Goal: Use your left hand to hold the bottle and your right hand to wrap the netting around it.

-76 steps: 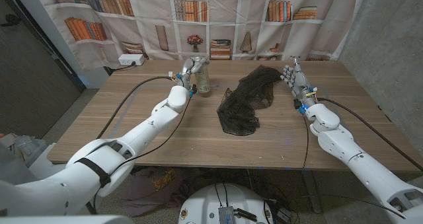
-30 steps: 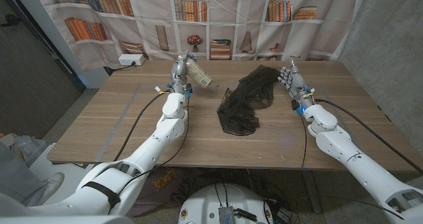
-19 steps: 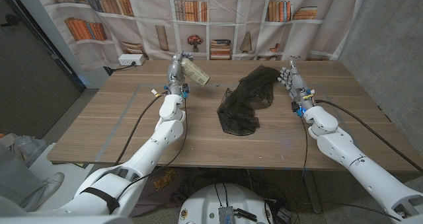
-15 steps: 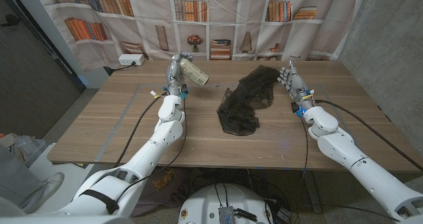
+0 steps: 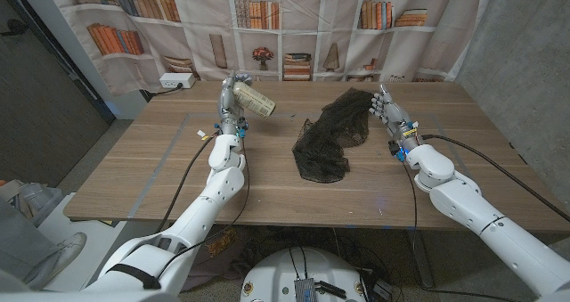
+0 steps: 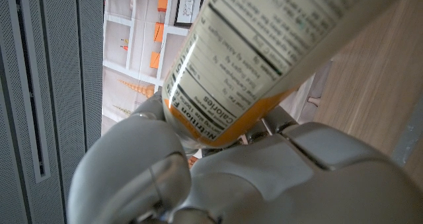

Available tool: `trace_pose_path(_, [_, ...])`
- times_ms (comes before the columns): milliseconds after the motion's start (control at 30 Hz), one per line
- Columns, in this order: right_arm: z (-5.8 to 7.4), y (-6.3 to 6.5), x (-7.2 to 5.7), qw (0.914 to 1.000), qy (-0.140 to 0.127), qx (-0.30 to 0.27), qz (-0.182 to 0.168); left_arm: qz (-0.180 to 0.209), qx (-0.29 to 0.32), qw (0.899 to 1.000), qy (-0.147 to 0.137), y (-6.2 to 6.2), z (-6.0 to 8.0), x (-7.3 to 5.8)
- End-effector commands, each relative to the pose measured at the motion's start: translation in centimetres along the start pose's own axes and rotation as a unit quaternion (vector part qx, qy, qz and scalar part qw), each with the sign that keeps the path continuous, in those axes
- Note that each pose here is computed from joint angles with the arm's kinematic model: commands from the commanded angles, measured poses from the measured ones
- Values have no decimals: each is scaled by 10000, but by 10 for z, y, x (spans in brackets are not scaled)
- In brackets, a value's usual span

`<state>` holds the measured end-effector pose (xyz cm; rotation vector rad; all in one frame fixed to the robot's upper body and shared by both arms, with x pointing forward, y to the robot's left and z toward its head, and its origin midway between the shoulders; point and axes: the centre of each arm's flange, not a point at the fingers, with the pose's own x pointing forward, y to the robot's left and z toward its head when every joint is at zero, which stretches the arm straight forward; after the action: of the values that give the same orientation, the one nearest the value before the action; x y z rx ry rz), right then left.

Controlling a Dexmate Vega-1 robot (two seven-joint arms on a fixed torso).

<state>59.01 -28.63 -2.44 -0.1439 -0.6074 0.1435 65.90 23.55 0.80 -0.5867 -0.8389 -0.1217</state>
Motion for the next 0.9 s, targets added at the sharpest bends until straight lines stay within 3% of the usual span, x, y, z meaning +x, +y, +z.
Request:
trace_pose_path(33, [11,15,-9,9988,141,-467,107,104,-301,9992,-236,14,2,-9])
trace_pose_path(333, [18,21,-17,9971,116,-687,291,105,-503,9973,-531,27,10,-16])
trace_pose_path(567, [21,27,-20,9934,51,-1068,419,-264,-845,9937,-695,27,10,-12])
trace_pose_path(900, [28,37,-26,9837,91,-1640,735,-281,-1199,9896,-741,20,10,-11])
